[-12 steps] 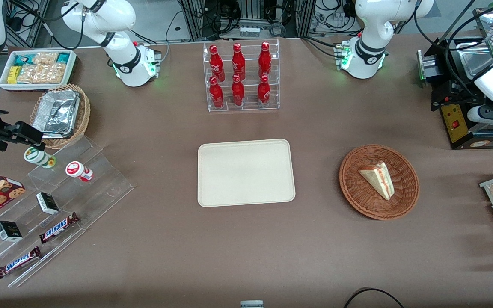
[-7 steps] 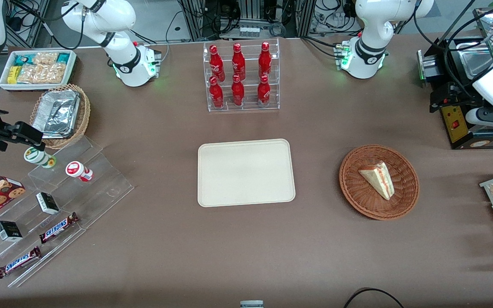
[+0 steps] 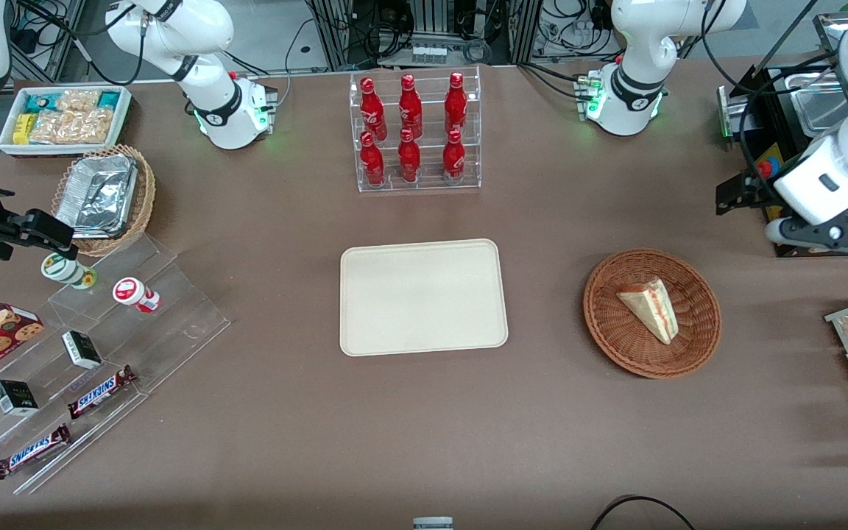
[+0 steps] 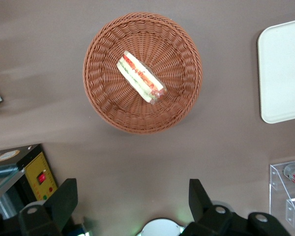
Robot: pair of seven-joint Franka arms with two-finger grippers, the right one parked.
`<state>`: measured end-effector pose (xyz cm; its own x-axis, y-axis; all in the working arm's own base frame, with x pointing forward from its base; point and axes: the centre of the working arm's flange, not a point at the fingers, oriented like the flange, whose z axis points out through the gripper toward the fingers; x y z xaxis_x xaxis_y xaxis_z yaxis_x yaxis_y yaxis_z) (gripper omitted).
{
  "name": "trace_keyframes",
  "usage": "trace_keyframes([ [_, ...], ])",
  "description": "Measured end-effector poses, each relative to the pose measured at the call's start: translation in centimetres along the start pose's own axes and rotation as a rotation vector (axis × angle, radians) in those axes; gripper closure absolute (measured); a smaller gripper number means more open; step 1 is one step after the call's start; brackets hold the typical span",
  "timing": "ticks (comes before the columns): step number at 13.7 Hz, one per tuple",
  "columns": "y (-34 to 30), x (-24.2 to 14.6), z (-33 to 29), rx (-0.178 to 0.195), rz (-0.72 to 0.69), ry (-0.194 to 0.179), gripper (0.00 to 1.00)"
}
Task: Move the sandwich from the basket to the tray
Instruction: 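Move the left gripper over the wicker basket above the sandwich, then lower the open left gripper around the wrapped sandwich wedge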
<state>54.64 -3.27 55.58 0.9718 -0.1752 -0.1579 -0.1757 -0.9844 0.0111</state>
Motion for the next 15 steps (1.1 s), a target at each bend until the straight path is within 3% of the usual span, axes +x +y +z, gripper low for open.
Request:
trace_keyframes([
  [9,-0.2,3.9,10.2,-0.001,-0.046,0.026,0.00],
  [15,-0.2,5.1,14.8,-0.003,-0.187,0.084,0.00],
])
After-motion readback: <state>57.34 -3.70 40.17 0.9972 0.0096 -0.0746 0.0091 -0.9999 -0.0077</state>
